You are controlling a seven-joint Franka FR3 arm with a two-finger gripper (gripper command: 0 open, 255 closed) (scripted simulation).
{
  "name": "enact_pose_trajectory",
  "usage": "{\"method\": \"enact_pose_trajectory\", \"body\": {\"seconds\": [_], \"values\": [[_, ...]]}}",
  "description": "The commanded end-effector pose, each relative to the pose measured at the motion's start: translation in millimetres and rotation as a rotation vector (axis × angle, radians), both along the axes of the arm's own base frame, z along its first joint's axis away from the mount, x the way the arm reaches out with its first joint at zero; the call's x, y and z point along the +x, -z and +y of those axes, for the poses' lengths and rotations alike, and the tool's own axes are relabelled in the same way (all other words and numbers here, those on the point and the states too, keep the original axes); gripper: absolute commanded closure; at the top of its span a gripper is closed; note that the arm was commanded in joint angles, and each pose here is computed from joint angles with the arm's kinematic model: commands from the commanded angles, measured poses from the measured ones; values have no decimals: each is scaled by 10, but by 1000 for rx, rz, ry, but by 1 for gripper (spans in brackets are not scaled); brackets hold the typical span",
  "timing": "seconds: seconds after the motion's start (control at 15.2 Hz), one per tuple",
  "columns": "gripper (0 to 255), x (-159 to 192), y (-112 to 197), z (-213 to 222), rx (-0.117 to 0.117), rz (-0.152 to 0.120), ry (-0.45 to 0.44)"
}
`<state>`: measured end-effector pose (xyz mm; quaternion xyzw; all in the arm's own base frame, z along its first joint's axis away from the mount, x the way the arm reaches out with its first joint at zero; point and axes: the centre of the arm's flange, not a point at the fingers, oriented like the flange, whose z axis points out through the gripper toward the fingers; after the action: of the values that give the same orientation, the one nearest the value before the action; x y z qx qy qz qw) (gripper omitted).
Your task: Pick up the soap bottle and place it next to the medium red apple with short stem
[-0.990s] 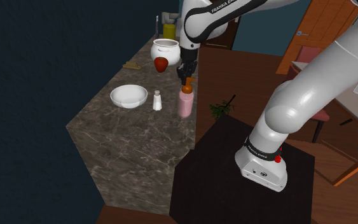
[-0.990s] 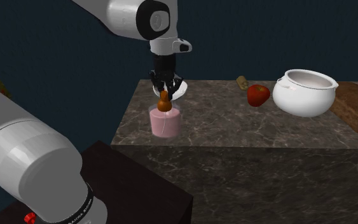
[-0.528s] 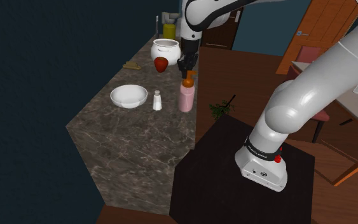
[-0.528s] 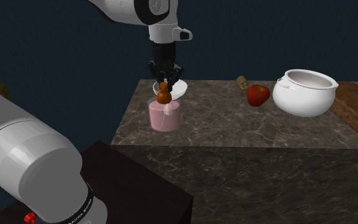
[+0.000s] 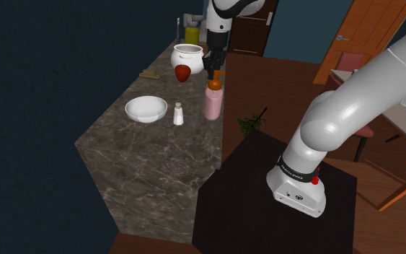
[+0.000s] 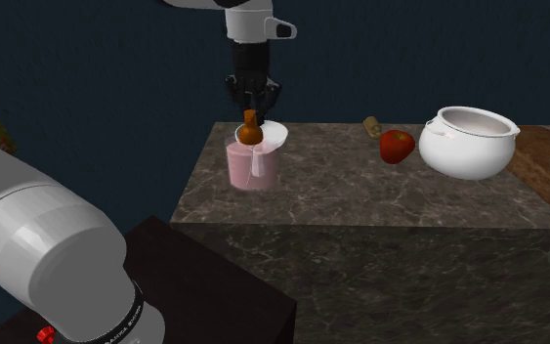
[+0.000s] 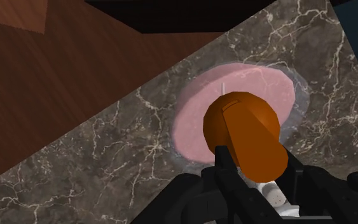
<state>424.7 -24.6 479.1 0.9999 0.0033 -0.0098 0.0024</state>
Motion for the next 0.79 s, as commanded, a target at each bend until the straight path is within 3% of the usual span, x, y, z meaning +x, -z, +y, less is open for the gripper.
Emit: {"method": "enact_pose_trajectory", "body": {"seconds": [0.0,0.73], "values": [[255,-1,-110,-2,0,0,0],[255,-1,-691,-2,0,0,0]]}}
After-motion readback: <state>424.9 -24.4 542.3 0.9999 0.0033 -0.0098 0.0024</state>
